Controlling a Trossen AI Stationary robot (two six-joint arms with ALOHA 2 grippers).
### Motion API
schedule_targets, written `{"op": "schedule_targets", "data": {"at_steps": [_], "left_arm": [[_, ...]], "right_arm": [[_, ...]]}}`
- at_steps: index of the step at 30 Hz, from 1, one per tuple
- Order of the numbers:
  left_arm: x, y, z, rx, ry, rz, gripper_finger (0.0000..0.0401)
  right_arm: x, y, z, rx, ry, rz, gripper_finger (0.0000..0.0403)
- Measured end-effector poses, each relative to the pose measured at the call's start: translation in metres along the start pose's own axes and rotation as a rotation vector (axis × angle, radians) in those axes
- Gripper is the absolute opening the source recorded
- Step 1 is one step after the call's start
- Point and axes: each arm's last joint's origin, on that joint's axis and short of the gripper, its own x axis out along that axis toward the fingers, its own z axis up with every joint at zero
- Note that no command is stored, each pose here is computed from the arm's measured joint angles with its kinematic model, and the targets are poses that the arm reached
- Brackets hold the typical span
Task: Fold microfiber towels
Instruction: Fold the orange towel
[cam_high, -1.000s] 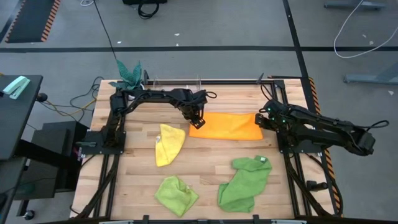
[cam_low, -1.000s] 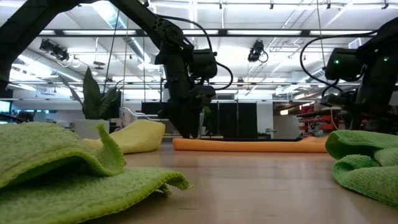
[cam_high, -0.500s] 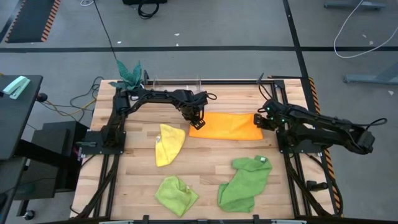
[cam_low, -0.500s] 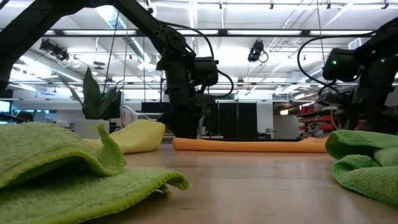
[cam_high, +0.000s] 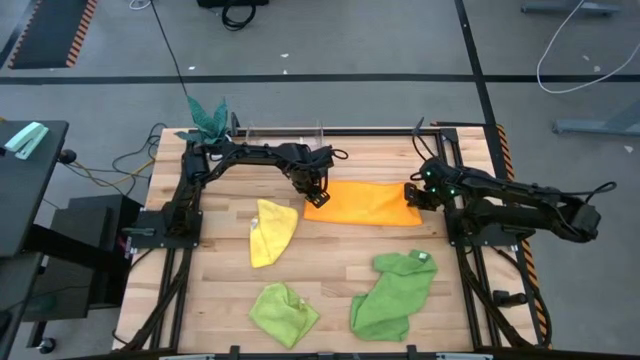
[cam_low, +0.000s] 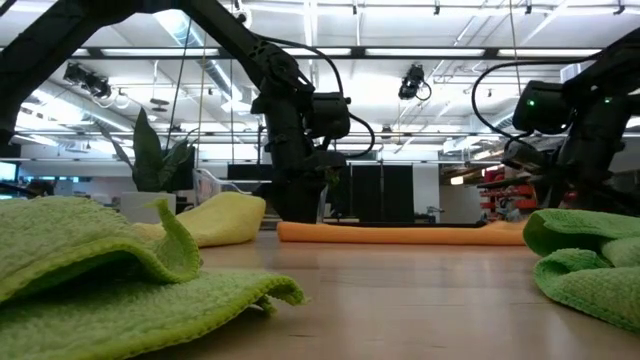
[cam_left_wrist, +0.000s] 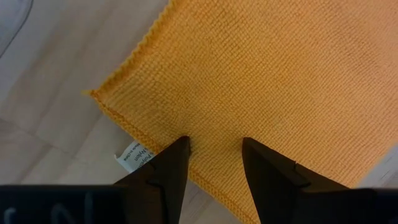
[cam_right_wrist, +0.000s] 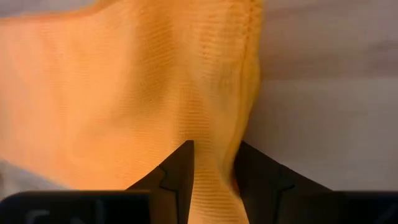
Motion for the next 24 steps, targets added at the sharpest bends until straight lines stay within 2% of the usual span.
{"op": "schedule_targets", "data": {"at_steps": [7, 19, 24], "left_arm": [[0.0005, 0.0001, 0.0001, 0.000, -0.001, 0.000, 0.0162], [0.0009, -0.0001, 0.0007, 0.001, -0.008, -0.002, 0.0162], [0.0010, -0.0003, 0.0006, 0.002, -0.009, 0.000, 0.0161]], "right_arm": [[0.0062, 0.0027, 0.0013, 0.014, 0.027, -0.022, 0.0119], [0.0100, 0.0091, 0.0022, 0.004, -0.007, 0.018, 0.0118], [0.0100, 0.0088, 0.0025, 0.002, -0.020, 0.013, 0.0096]]}}
